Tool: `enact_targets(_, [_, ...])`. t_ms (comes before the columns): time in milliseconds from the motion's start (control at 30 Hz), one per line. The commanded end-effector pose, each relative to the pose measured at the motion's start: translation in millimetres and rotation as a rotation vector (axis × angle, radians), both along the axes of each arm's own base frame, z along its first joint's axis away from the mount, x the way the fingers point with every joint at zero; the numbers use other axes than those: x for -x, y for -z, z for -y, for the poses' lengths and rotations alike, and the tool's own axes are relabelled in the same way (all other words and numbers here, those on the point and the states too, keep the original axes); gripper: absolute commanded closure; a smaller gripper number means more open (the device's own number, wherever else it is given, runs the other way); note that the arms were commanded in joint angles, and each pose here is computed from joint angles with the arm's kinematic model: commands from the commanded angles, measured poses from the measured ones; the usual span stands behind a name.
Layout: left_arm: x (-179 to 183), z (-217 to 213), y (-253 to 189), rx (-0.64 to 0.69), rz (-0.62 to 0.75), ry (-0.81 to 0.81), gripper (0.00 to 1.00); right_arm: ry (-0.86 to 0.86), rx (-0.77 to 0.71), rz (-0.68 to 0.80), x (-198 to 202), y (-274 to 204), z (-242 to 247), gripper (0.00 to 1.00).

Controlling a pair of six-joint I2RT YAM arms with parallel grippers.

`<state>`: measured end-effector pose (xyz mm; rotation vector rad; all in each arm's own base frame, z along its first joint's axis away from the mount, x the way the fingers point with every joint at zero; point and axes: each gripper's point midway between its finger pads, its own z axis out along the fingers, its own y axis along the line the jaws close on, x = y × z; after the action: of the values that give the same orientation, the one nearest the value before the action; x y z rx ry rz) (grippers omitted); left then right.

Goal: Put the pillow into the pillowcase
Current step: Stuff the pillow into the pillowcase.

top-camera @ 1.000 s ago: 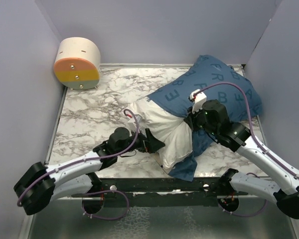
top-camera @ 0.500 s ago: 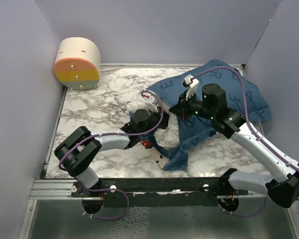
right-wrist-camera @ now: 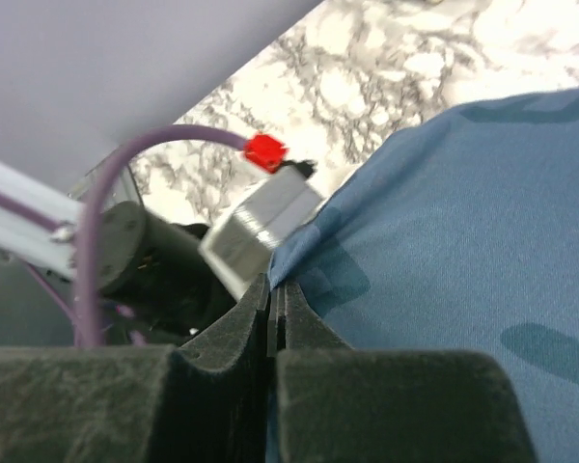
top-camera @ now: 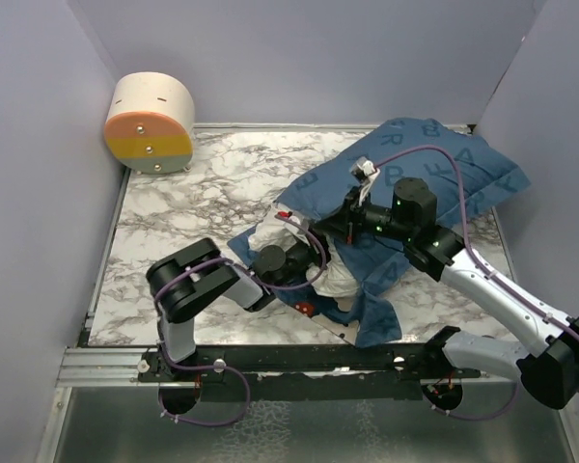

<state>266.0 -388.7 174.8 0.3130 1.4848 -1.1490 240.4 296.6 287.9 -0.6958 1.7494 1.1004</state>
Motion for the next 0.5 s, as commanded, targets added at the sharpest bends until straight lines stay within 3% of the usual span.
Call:
enact_targets(0, [-20.3, -10.4, -9.1, 0.207, 0.078, -0.05, 1.0, -0.233, -0.072, -0.077, 67.8, 8.4, -8.4, 0.99])
enact_targets(67, [-23.4, -10.5, 13.0, 0.175, 0.038, -0.049, 0.98, -0.167, -0.02, -0.086, 68.5, 31.7, 5.4, 0.99])
enact_targets(100, [-22.2, -11.8, 17.2, 0.166, 0.03, -0.049, 0.92, -0.132, 0.011, -0.079, 68.1, 41.2, 13.1, 0.99])
enact_targets(167, [-17.2, -18.4, 20.0, 0.158, 0.013, -0.053, 0.69, -0.083, 0.065, -0.056, 70.6, 54.1, 29.0, 0.93])
enact_targets(267, [-8.1, -32.2, 24.3, 0.13, -0.034, -0.065, 0.37, -0.033, 0.119, -0.002, 72.6, 53.7, 47.1, 0.62])
enact_targets(400, [20.5, -33.3, 38.0, 0.081, -0.154, 0.061, 0.28, -0.022, 0.089, 0.129, 78.4, 13.0, 58.8, 0.29])
enact_targets(467, [40.3, -30.8, 43.7, 0.093, -0.225, 0.153, 0.25, 0.024, 0.071, 0.194, 73.4, -12.5, 65.0, 0.2])
